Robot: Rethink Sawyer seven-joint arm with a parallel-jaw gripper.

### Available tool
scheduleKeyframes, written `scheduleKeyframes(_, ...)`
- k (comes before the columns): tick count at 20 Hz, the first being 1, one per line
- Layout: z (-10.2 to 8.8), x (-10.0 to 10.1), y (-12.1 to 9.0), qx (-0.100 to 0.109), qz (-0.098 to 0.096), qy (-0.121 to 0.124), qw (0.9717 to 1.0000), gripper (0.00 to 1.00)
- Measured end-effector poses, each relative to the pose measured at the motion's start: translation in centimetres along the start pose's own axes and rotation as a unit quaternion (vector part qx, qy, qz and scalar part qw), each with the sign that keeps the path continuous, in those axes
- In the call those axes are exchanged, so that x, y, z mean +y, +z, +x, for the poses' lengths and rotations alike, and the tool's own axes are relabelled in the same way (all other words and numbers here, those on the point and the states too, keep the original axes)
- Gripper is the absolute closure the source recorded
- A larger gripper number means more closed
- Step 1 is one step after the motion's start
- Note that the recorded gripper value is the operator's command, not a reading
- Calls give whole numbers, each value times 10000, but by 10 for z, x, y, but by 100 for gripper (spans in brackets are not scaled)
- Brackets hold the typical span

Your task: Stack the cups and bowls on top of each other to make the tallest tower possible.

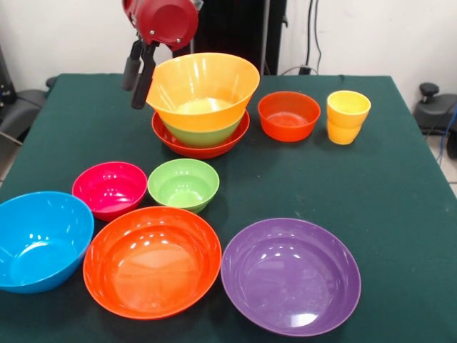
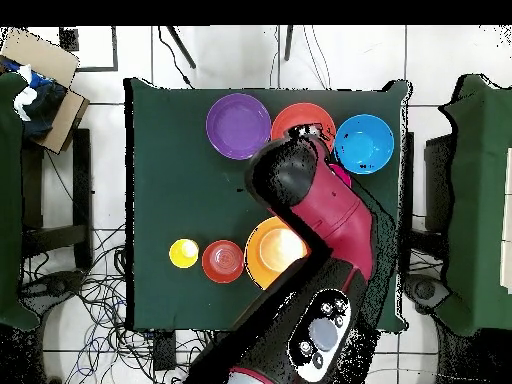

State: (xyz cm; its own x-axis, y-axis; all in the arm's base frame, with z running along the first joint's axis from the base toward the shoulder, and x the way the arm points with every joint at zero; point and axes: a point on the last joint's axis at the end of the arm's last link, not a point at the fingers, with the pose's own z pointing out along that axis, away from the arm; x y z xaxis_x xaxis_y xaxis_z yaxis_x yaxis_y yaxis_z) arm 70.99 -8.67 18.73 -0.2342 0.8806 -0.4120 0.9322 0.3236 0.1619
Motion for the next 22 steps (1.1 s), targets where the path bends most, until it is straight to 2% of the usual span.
scheduleKeyframes(14,-10,7,10,-128,8,-42,9999,0)
scheduleKeyframes(19,-48,-17,5,-106,50,360,9993,0)
scheduleKeyframes(22,-67,-25,4,-144,55,502,9986,0)
